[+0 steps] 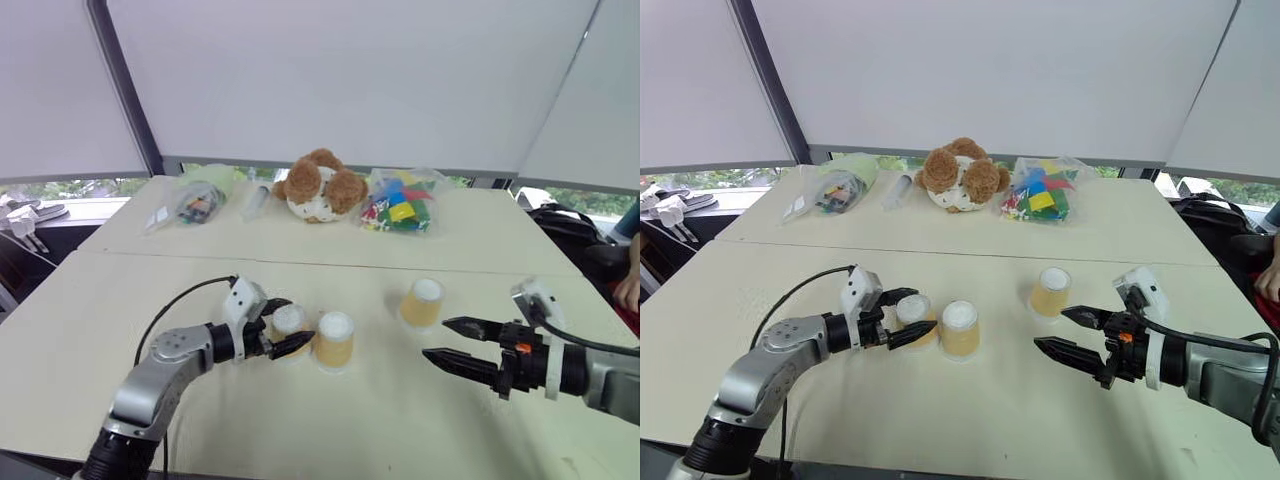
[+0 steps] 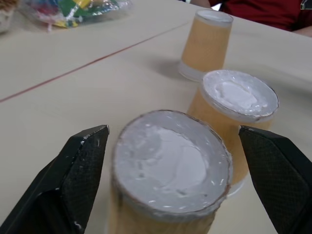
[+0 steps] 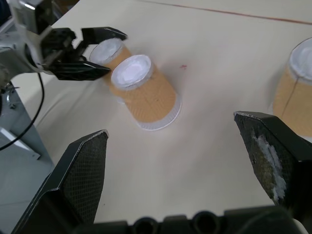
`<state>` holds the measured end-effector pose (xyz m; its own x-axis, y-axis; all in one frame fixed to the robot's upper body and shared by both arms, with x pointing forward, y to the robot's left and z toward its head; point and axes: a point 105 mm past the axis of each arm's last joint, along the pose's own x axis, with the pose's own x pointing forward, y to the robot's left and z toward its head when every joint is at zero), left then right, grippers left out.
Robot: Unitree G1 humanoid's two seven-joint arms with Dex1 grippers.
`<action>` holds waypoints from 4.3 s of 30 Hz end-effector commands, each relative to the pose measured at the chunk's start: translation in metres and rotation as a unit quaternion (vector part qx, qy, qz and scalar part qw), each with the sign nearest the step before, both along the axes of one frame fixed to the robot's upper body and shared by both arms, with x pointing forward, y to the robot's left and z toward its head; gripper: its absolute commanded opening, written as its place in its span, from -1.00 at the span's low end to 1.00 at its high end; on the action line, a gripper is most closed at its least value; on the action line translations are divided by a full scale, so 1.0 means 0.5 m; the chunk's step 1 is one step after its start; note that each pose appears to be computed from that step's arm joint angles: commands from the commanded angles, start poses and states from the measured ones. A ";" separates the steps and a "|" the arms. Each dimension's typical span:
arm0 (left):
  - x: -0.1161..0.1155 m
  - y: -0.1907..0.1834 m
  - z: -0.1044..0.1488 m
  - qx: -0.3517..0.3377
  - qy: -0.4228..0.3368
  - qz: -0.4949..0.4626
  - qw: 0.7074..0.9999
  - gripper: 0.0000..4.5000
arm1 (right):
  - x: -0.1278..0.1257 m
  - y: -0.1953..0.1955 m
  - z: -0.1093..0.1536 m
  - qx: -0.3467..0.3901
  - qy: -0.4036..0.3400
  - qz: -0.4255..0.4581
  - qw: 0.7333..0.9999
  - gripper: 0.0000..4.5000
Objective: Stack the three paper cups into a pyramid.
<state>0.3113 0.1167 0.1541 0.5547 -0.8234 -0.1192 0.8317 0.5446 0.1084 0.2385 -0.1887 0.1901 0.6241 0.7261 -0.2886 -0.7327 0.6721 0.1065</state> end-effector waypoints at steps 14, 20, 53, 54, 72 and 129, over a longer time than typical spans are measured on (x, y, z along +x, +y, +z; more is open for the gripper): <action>-0.142 0.097 0.121 0.104 0.058 -0.079 0.990 0.98 | 0.136 -0.051 -0.016 0.004 -0.115 -0.080 0.990 1.00; -0.149 0.093 0.127 0.099 0.049 -0.063 0.992 0.98 | 0.186 -0.053 -0.040 0.012 -0.122 -0.086 0.989 1.00; -0.103 0.099 0.140 0.068 -0.003 -0.082 0.994 1.00 | 0.235 -0.059 -0.065 0.020 -0.126 -0.087 0.988 0.03; -0.100 0.098 0.139 0.070 -0.004 -0.089 0.994 1.00 | 0.237 -0.060 -0.058 0.017 -0.131 -0.090 0.987 0.03; -0.059 0.150 0.109 0.095 -0.004 -0.070 0.993 1.00 | 0.100 0.257 0.205 0.059 -0.140 0.193 0.970 0.03; -0.064 0.164 0.091 0.046 0.007 0.002 0.999 1.00 | 0.077 0.191 0.169 0.024 -0.165 0.247 0.955 0.97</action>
